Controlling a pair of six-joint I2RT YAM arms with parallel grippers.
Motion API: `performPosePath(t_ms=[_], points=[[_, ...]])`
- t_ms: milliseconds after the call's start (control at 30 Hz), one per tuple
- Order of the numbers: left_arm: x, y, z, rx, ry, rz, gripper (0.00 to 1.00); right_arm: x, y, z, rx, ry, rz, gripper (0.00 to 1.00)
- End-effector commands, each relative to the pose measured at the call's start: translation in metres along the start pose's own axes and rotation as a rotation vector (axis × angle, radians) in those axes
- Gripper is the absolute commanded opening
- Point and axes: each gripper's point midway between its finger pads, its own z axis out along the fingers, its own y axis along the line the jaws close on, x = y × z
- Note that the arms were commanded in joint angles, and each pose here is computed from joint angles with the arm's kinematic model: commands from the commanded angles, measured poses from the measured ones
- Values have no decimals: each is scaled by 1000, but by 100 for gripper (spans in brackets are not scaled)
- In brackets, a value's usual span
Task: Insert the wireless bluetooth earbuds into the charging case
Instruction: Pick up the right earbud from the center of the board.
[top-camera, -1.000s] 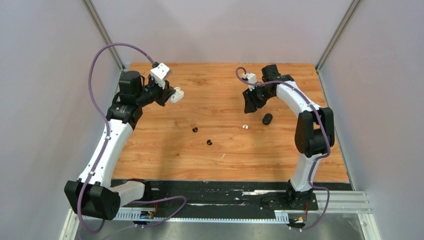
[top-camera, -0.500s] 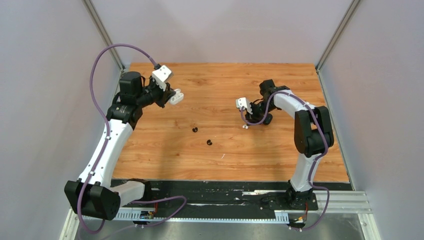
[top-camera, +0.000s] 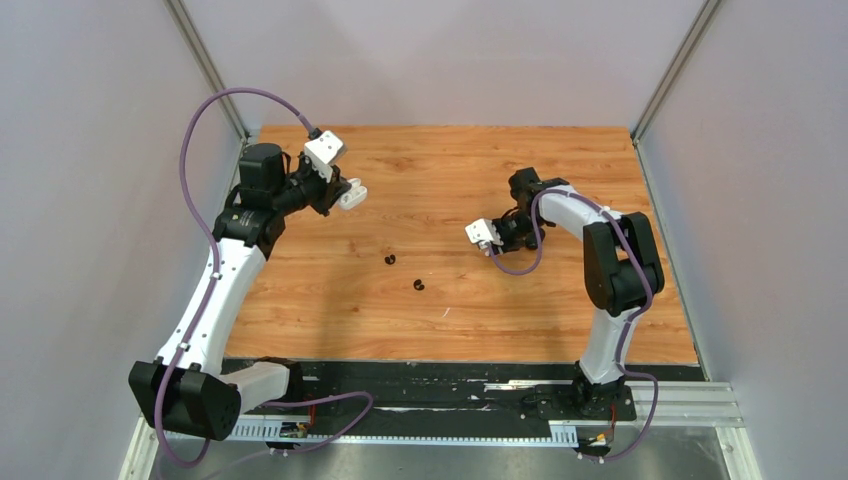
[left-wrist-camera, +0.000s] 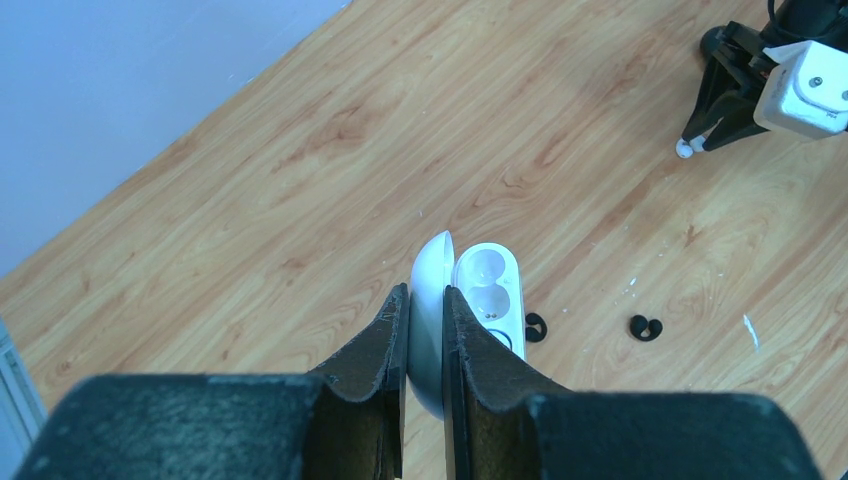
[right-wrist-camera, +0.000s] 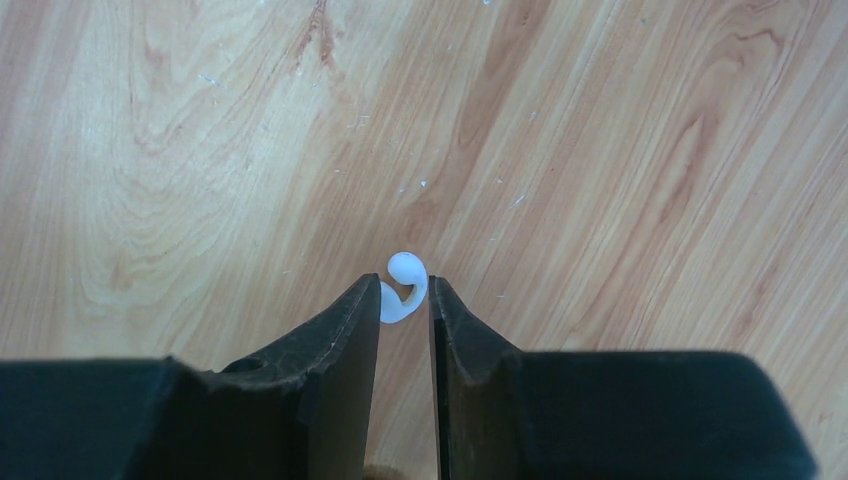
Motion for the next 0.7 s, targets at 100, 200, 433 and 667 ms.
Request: performPosePath(t_ms=[100, 200, 433, 667], points=[[-19, 5, -9, -27, -56, 32, 0, -4, 0, -8, -21, 14, -66, 25], [-20, 4, -9, -26, -58, 27, 0, -6, 1, -12, -30, 19, -64, 26], [-19, 3, -9, -25, -61, 25, 0, -4, 5, -11, -49, 28, -88, 32], [-21, 3, -10, -24, -64, 24, 0, 11, 2, 0, -71, 63, -72, 30]])
